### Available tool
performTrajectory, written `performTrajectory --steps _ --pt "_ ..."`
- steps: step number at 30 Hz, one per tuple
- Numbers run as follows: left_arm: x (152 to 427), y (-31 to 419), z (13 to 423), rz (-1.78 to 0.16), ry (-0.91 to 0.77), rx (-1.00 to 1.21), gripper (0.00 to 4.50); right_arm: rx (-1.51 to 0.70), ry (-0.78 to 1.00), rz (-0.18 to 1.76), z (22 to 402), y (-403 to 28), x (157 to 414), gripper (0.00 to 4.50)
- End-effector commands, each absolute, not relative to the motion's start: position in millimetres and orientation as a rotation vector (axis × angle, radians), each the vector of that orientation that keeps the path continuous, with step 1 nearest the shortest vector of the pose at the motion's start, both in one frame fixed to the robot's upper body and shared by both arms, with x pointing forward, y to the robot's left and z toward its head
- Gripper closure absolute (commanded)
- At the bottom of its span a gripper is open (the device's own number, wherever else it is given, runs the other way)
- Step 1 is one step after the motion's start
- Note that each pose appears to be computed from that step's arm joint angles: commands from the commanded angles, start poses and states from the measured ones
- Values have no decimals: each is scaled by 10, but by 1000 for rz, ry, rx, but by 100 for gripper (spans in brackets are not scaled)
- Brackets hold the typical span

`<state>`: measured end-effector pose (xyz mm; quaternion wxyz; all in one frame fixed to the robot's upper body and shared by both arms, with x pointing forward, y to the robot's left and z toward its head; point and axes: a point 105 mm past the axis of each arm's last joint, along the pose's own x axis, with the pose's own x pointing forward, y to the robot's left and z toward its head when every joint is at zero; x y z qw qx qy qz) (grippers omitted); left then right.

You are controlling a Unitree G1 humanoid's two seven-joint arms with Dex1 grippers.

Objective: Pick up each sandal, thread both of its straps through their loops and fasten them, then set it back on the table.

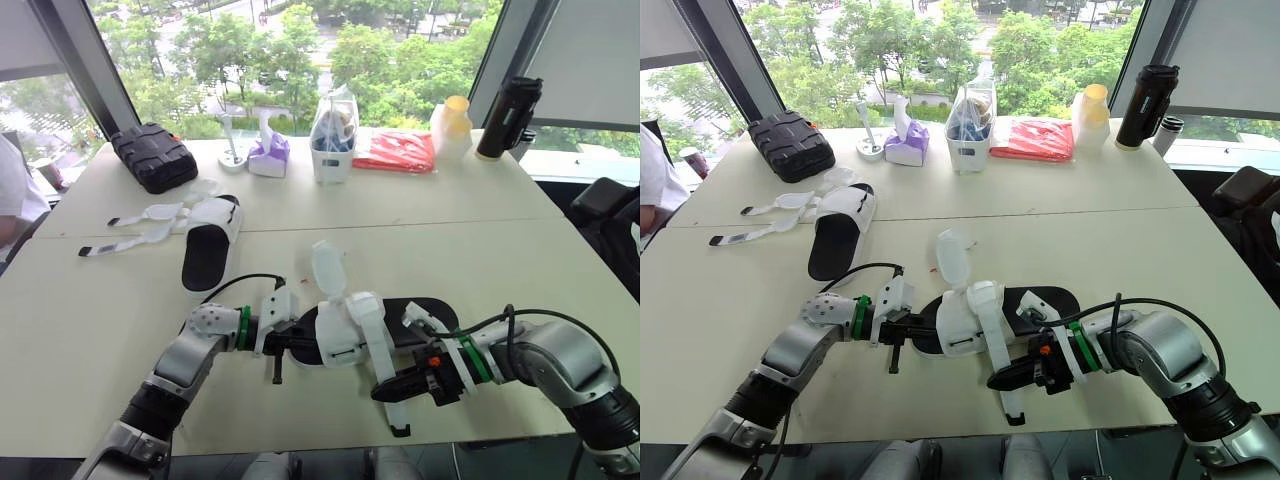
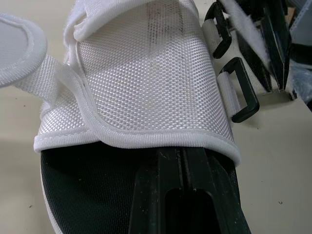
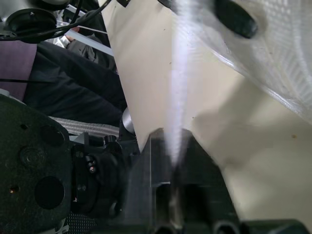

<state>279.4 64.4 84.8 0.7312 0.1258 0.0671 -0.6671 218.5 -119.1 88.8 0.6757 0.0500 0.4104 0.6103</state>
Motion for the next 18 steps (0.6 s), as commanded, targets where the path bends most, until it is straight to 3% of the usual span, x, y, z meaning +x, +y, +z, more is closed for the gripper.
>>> performTrajectory --steps 1,11,18 --pt "2777 634 778 -1468 176 286 450 81 866 1418 1052 -1166 2184 444" --pt "2787 678 744 -1465 192 294 450 92 574 1441 1992 -958 2619 444" --pt "2814 648 730 -1470 186 308 450 102 569 1467 2097 -804 2889 444"
